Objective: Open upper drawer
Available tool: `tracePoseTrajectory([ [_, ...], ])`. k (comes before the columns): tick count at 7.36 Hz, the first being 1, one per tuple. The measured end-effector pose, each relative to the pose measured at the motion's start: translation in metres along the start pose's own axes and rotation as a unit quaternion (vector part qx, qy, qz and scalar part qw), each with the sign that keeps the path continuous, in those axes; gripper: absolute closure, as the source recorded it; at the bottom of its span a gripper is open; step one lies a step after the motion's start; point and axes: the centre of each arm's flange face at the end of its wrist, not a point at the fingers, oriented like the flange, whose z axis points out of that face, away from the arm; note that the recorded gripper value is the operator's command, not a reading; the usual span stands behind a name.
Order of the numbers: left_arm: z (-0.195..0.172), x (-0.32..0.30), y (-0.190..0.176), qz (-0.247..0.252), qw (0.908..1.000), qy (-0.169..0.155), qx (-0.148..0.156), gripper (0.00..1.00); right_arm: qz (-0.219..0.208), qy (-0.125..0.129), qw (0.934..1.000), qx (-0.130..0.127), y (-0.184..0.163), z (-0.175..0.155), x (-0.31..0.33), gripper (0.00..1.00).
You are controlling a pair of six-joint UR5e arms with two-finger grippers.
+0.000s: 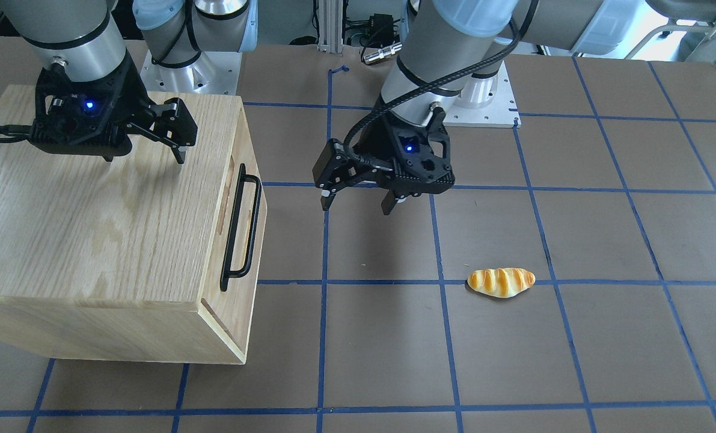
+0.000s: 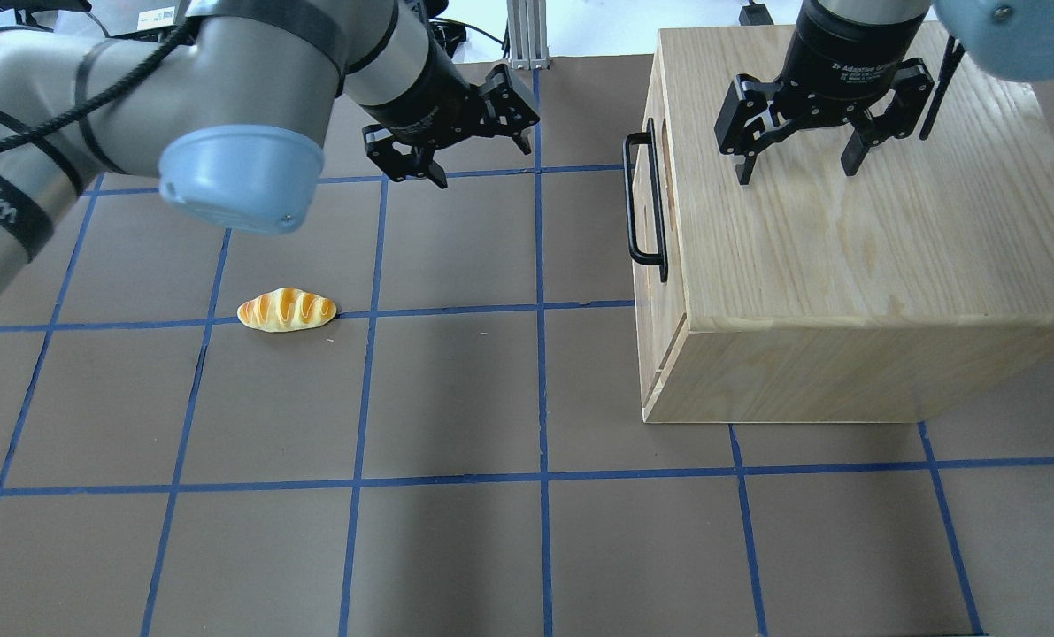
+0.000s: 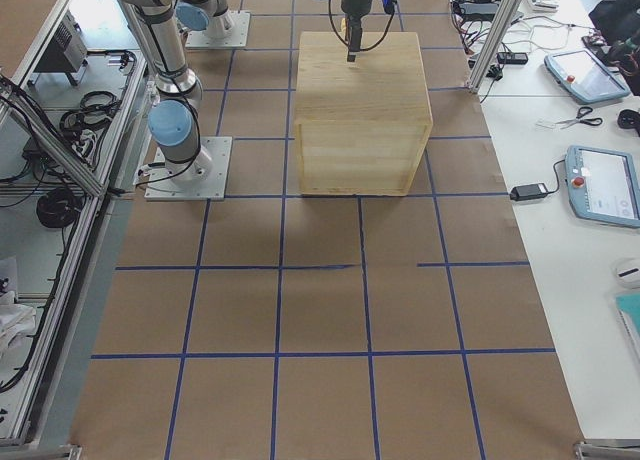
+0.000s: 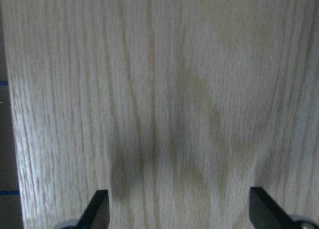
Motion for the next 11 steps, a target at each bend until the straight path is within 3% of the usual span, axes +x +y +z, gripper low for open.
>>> tracePoseTrajectory([
  [4,0.045,0.045,0.022,0.0,0.9994,0.033,-0.005,0.0,0.0,0.0,1.0,0.0,0.0,0.0,0.0,0.0],
  [11,0.08,0.059,0.036,0.04,0.9985,0.026,-0.027,0.0,0.0,0.0,1.0,0.0,0.0,0.0,0.0,0.0],
])
